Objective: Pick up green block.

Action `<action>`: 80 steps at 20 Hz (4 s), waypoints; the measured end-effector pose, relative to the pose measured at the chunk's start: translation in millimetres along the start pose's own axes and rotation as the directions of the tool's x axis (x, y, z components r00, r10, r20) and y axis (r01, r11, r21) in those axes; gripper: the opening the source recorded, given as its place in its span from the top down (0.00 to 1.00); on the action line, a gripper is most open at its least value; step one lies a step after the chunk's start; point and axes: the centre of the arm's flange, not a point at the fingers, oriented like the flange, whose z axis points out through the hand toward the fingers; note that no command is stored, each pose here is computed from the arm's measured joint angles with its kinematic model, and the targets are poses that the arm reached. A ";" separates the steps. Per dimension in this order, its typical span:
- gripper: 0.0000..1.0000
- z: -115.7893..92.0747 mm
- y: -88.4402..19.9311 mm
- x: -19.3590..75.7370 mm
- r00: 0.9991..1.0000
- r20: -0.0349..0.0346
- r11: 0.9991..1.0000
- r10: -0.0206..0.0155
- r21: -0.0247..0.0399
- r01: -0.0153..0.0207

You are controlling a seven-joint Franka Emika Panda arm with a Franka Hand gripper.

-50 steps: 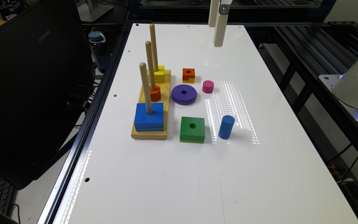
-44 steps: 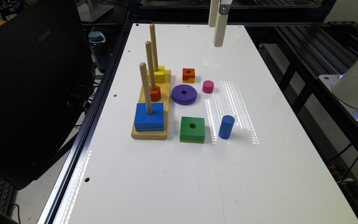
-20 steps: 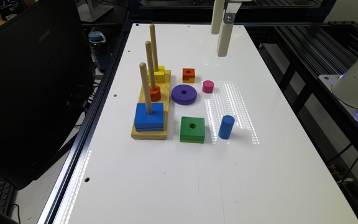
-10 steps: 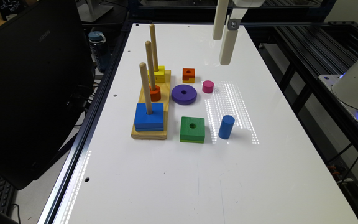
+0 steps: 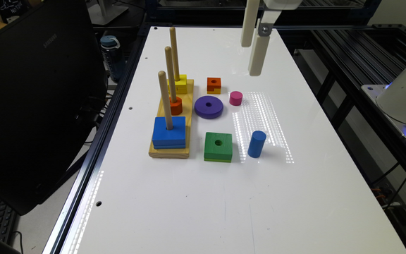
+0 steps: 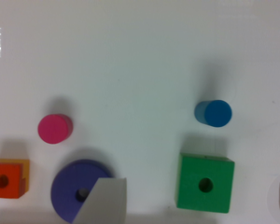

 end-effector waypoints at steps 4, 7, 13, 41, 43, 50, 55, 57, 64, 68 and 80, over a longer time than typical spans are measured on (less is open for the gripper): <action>0.00 0.3 -6.5 -3.2 1.000 0.004 1.000 -0.001 0.003 0.001; 0.00 0.7 -9.3 -4.3 1.000 0.006 1.000 -0.001 0.004 0.001; 0.00 17.7 -11.5 -1.5 1.000 0.023 1.000 -0.002 0.006 0.002; 0.00 116.6 -10.6 0.1 0.999 0.045 1.000 0.000 0.012 0.000; 0.00 132.5 -11.2 1.0 0.999 0.045 1.000 0.001 0.013 -0.002; 0.00 141.6 -15.8 0.4 1.000 0.024 1.000 0.003 0.008 -0.003; 0.00 139.9 -17.2 3.3 1.000 0.015 1.000 0.009 0.010 -0.010; 0.00 137.9 -20.4 3.5 1.000 0.011 1.000 0.000 0.015 0.000; 0.00 140.2 -27.0 7.7 1.000 0.010 1.000 0.010 0.019 -0.010; 0.00 141.4 -29.0 7.6 1.000 0.008 1.000 0.012 0.018 -0.013; 0.00 159.0 -50.1 12.2 1.000 0.016 1.000 0.004 0.024 -0.005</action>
